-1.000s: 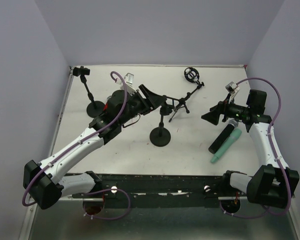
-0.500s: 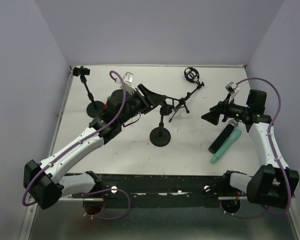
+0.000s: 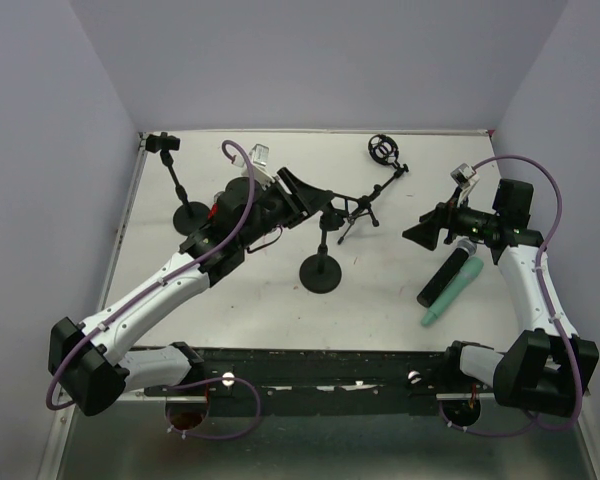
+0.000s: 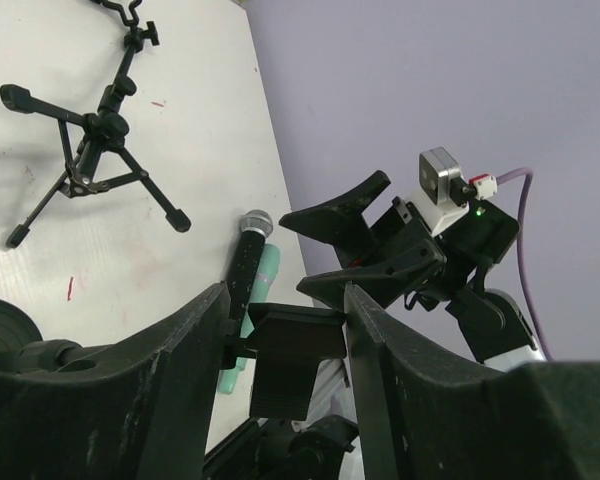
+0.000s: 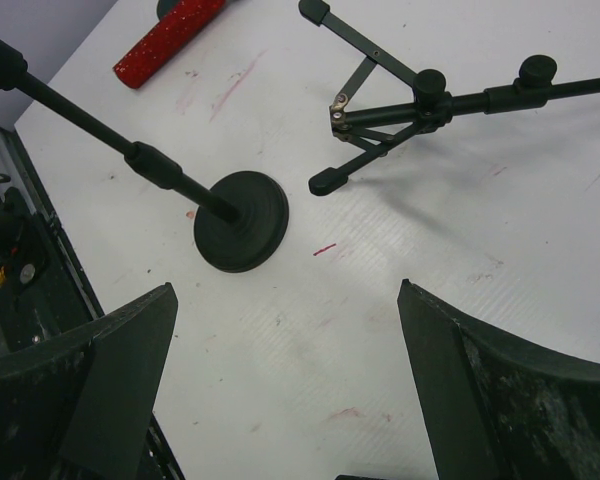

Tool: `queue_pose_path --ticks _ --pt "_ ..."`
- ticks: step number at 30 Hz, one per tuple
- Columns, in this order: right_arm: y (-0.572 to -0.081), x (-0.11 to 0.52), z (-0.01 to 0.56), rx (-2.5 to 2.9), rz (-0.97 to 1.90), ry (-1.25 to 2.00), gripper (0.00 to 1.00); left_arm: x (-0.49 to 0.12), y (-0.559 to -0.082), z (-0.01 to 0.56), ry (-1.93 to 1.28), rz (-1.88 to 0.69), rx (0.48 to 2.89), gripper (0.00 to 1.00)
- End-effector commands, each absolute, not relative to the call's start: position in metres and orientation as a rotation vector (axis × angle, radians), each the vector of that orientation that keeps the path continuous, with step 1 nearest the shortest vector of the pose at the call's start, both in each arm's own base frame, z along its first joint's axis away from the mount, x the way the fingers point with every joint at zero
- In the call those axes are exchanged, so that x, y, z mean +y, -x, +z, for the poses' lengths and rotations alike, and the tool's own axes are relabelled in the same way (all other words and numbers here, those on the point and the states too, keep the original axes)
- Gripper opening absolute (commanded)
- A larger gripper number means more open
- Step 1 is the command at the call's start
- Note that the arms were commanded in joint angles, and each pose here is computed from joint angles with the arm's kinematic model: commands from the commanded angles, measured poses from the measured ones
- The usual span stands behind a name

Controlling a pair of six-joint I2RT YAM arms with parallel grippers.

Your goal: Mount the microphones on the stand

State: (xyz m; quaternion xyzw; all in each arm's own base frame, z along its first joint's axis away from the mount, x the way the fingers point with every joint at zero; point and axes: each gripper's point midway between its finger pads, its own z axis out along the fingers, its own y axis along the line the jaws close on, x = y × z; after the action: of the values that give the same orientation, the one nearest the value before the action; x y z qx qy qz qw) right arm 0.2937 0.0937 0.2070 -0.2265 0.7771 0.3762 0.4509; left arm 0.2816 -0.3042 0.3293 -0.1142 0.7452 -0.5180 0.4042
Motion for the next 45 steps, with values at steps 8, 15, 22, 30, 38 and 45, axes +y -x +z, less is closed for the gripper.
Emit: queue_pose_path --ticks 8,15,22,30,38,45 --pt "-0.289 0.098 0.204 1.927 0.96 0.571 1.0 -0.306 -0.278 0.334 0.304 -1.339 1.883 0.27" --pt "-0.288 0.098 0.204 1.928 0.961 0.57 1.0 -0.303 -0.277 0.332 0.466 -1.469 1.845 0.16" --pt "-0.288 0.098 0.205 1.924 0.959 0.574 1.0 -0.29 -0.282 0.315 0.62 -1.519 1.82 0.14" --pt "-0.288 0.098 0.204 1.924 0.959 0.574 1.0 -0.289 -0.29 0.29 0.815 -1.705 1.795 0.12" --pt "-0.288 0.098 0.204 1.923 0.958 0.575 1.0 -0.291 -0.294 0.281 0.953 -1.801 1.755 0.12" --pt "-0.288 0.098 0.204 1.924 0.961 0.572 1.0 -0.287 -0.299 0.273 1.039 -1.826 1.711 0.11"
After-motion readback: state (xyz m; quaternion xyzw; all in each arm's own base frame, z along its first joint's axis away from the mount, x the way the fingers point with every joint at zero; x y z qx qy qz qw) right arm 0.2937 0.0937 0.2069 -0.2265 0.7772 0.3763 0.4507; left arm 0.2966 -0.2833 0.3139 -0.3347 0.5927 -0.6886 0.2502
